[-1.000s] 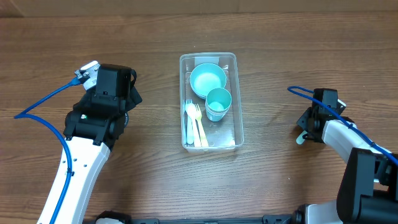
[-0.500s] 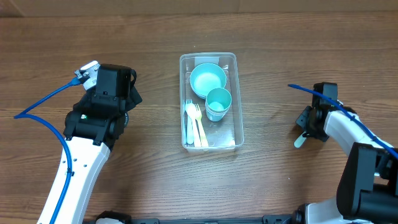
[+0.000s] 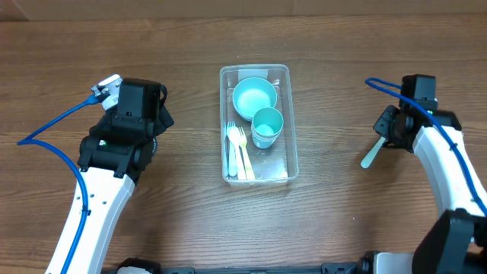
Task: Pack container
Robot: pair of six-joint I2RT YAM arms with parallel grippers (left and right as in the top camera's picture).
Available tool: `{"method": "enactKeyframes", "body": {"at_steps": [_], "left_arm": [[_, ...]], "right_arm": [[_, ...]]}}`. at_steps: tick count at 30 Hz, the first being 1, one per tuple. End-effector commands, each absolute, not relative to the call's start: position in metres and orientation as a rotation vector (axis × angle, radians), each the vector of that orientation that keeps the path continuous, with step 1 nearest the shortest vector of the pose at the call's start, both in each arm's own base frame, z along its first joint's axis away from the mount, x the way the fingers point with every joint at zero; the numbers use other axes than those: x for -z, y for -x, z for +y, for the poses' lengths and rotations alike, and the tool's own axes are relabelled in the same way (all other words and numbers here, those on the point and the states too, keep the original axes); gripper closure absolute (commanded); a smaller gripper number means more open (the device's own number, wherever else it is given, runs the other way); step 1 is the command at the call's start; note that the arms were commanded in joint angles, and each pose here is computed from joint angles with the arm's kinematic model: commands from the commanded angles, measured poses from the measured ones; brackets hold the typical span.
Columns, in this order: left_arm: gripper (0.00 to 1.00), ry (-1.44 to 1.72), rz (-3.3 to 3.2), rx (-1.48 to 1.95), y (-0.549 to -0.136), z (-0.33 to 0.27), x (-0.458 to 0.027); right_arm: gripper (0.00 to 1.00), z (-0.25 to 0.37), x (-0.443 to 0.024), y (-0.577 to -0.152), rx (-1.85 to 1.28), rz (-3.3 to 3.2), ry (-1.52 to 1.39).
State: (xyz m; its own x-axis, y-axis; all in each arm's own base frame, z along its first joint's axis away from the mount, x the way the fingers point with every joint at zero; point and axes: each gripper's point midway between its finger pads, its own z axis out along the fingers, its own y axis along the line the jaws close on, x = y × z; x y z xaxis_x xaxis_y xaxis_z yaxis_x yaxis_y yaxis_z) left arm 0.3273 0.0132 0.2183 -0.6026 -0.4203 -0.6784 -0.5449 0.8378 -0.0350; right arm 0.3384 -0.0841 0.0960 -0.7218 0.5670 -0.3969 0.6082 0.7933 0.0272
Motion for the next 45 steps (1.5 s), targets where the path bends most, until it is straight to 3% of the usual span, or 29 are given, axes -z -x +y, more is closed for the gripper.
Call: {"method": "enactKeyframes", "body": {"at_steps": [1,5,7,24,27,28,33,45], "left_arm": [[0.0,0.688,2.277,-0.246,-0.328,0.017,-0.228],[0.0,0.688,2.277,-0.246,-0.328,0.017,-0.228],[0.0,0.688,2.277,-0.245,-0.328,0.017,-0.228],[0.0,0.688,2.277,-0.246,-0.328,0.017,-0.228],[0.0,0.688,2.277,-0.245,-0.328,0.017,-0.228],[0.0,0.688,2.277,-0.245,-0.328,0.017,-0.228],[0.0,0.688,2.277,-0.246,-0.328,0.017,-0.228],[0.0,0.688,2.277,-0.246,-0.328,0.017,-0.228]], "right_arm": [[0.82,-0.083,-0.115,-0.344,0.13,2.556,-0.863],[0.62,-0.081,-0.076,-0.335,0.136,2.591,-0.905],[0.58,-0.08,-0.049,-0.329,0.138,2.601,-0.916],[0.58,-0.074,0.05,-0.316,0.095,2.589,-0.945],[0.69,-0.074,0.05,-0.315,0.096,2.594,-0.946],[0.78,-0.073,0.051,-0.312,0.1,2.608,-0.949],[0.85,-0.074,0.041,-0.314,0.108,2.633,-0.955],[0.86,-0.079,-0.049,-0.342,0.095,2.526,-0.861]]}}
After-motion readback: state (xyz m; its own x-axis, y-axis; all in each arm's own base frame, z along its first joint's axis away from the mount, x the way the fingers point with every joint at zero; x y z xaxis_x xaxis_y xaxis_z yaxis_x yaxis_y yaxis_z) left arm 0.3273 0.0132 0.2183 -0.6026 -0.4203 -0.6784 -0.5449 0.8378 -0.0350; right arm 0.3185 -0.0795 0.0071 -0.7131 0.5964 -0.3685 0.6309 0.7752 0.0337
